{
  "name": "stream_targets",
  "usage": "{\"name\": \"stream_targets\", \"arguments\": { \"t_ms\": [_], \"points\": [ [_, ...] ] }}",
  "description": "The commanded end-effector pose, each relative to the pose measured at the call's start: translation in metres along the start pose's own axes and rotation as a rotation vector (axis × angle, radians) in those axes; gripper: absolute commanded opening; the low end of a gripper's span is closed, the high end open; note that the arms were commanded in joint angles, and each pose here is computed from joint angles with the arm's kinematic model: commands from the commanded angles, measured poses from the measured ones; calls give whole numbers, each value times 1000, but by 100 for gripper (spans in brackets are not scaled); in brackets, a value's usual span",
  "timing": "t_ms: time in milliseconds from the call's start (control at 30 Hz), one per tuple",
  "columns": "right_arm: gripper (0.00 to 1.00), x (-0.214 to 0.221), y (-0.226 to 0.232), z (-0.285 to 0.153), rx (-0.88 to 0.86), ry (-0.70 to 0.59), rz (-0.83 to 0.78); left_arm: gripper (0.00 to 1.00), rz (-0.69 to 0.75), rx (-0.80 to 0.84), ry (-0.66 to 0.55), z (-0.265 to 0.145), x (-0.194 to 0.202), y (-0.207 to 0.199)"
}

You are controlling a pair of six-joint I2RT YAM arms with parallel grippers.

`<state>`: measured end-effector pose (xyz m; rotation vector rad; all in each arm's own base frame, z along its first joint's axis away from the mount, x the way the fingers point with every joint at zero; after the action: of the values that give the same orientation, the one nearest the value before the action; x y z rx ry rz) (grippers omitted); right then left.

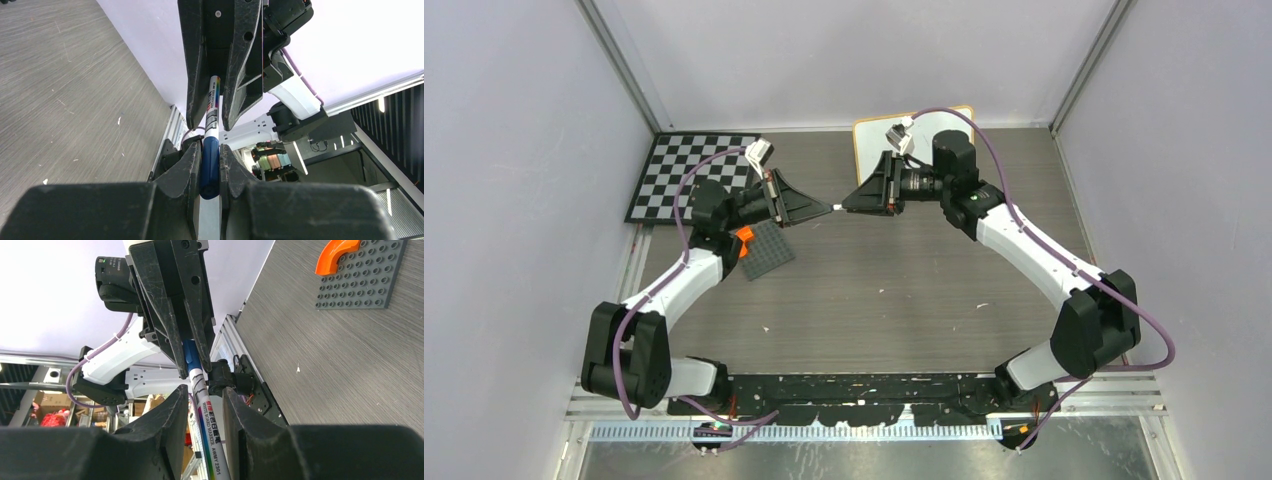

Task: Write a sentence on the whiteboard
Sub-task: Open the pen cap from the whiteboard marker.

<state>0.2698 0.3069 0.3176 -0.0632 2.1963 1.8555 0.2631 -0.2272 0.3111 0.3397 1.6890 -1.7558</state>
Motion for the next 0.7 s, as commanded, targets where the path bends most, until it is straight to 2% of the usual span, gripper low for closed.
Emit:
{"name": "stream_targets", "arguments": {
  "t_ms": [0,167,400,533,667],
  "points": [
    [35,3,30,5,-74,22,-91,0,39,33,13,7,6,-9],
    [30,2,30,5,-77,20,-88,0,32,40,27,10,10,-9],
    [1,3,43,2,-147,33,-76,0,30,16,16,7,8,-5],
    [0,-4,50,-9,-194,11,-53,0,19,-47,-31,-8,2,10],
    [0,-22,39,-29,-152,-68,-39,0,32,-92,-83,-31,-11,17]
  ]
}}
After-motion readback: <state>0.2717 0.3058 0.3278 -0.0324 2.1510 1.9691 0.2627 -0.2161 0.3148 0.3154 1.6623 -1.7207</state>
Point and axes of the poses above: each gripper's point midway between its finger pads, its own z axis out along the fingers, its own y axis along the line the jaws close on, x = y × z, the point moved 2 cm from there along -z, back along the fingers, and after that the axes turned 10 degrees about z, right-handed, at the moved point
